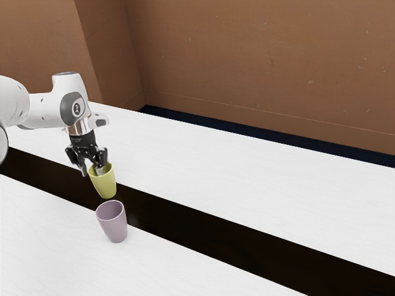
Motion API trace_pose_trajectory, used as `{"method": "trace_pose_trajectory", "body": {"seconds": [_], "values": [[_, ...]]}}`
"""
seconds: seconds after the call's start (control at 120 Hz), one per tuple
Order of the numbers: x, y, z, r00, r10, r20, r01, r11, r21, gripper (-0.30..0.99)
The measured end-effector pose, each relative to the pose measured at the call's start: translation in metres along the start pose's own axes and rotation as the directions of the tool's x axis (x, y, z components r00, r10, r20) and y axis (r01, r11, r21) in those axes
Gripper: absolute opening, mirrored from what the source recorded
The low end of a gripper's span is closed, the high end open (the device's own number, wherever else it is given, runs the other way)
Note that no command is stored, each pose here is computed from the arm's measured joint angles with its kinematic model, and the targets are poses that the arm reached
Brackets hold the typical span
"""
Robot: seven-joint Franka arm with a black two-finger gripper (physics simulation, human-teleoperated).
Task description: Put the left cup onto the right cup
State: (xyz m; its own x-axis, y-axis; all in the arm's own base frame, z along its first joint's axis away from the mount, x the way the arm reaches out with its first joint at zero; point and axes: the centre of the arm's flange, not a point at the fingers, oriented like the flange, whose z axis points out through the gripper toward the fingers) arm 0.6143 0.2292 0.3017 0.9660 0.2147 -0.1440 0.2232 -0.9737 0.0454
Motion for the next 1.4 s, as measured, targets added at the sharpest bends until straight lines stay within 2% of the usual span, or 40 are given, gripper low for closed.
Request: {"method": "trace_pose_trajectory", "body": {"seconds": [0.175,0.408,0.725,1.0,1.217,1.4], "values": [[0.0,0.001,0.0,1.0,0.006,-0.001,-0.006,1.0,0.0,0.01],[0.001,0.005,-0.001,1.0,0.016,-0.003,-0.016,1.0,0.005,-0.06],[-0.002,0.024,-0.035,0.998,0.043,-0.053,-0.042,0.999,0.019,-0.09],[-0.023,0.052,-0.096,0.995,0.045,-0.094,-0.043,0.999,0.02,-0.09],[-0.048,0.074,-0.135,0.997,0.014,-0.07,-0.014,1.0,0.005,-0.09],[-0.079,0.106,-0.152,1.0,-0.014,-0.024,0.013,1.0,-0.01,-0.09]]}}
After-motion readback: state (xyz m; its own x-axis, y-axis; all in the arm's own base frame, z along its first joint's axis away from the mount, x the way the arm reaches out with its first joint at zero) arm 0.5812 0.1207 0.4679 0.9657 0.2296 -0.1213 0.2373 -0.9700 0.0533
